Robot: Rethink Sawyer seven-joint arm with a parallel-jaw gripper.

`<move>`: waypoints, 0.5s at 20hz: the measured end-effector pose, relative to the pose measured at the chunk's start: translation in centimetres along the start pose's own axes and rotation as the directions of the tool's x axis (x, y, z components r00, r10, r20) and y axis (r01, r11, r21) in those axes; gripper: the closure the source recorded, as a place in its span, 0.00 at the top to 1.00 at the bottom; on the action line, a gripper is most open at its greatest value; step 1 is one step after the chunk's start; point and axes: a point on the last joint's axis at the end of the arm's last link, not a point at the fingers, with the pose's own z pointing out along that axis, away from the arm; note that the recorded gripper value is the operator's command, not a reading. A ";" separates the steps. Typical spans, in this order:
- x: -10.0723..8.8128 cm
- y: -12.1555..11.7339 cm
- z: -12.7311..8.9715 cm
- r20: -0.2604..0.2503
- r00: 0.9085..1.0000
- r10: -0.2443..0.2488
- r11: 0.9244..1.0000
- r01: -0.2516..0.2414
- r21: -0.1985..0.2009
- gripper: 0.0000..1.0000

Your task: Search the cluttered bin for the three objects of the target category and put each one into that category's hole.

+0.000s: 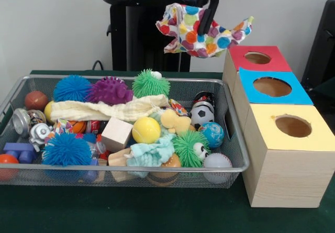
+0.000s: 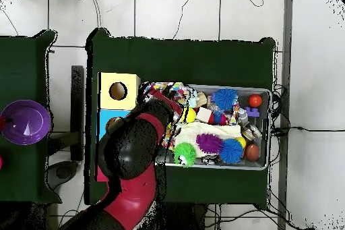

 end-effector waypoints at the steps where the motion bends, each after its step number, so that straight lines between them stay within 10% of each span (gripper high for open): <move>1: 0.3 0.2 0.1 -0.006 1.000 -0.015 1.000 0.015 0.001 0.00; 10: 3.1 3.5 -1.1 -0.013 0.995 -0.094 0.995 0.094 -0.028 0.00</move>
